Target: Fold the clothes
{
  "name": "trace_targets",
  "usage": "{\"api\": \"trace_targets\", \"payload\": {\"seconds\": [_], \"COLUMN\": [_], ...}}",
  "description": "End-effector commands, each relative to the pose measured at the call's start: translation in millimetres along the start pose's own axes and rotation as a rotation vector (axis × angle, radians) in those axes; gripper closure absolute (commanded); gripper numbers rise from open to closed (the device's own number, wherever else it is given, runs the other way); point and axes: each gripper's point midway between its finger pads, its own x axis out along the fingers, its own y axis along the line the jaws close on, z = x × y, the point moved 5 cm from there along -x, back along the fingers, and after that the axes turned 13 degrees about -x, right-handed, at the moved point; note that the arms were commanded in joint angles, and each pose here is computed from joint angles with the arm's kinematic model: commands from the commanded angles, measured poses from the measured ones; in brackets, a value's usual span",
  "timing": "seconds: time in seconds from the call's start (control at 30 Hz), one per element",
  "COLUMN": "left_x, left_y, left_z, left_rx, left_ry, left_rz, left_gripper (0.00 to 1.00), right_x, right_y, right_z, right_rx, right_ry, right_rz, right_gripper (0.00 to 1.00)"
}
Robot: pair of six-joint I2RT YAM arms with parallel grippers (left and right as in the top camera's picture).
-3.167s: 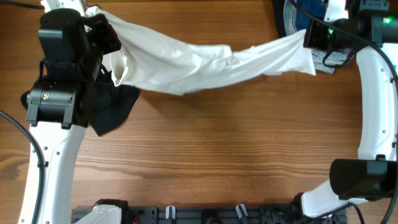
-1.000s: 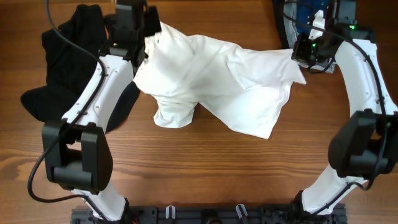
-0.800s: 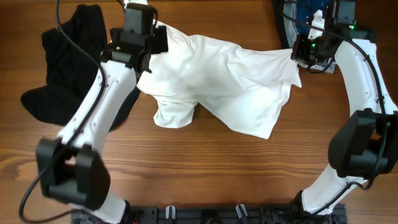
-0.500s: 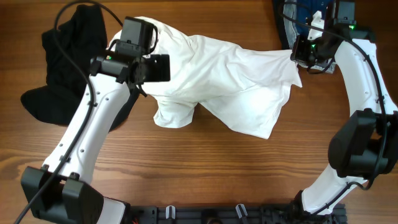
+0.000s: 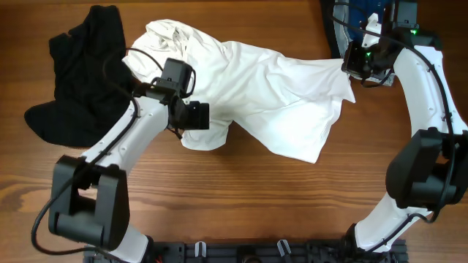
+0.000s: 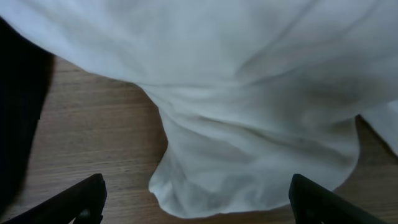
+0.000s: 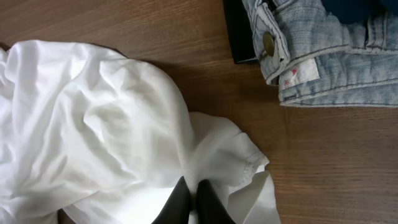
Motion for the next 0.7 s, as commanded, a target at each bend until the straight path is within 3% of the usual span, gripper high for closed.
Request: {"api": "trace_targets", "payload": {"seconds": [0.0,0.33,0.4,0.5,0.53,0.57,0.67], "left_x": [21,66,70,70,70,70,61], "left_y": [0,3,4,5,5,4,1], "left_z": [-10,-25,-26,-27,-26,-26,-21], "left_rx": [0.050,0.174,0.173,0.168,0.169,0.169,0.133], "left_ry": [0.070,0.183,0.192,0.195,0.194,0.193,0.180], "left_rz": [-0.024,0.011,0.015,0.016,0.016,0.015,0.013], "left_gripper": [0.07,0.15,0.29,0.80,0.91,0.96,0.96], "right_x": [-6,-6,-6,-6,-6,-6,-8], "right_y": [3,3,3,3,2,3,3], "right_z": [4,4,4,4,5,5,5], "right_rx": [-0.025,-0.025,-0.025,-0.022,-0.023,-0.022,-0.005], "right_ry": [-0.021,-0.022,-0.022,-0.024,-0.024,-0.026,-0.029], "right_rz": [0.013,0.012,0.013,0.012,0.012,0.012,0.013], "right_gripper": [0.96,0.96,0.96,0.96,0.96,0.96,0.96]}}
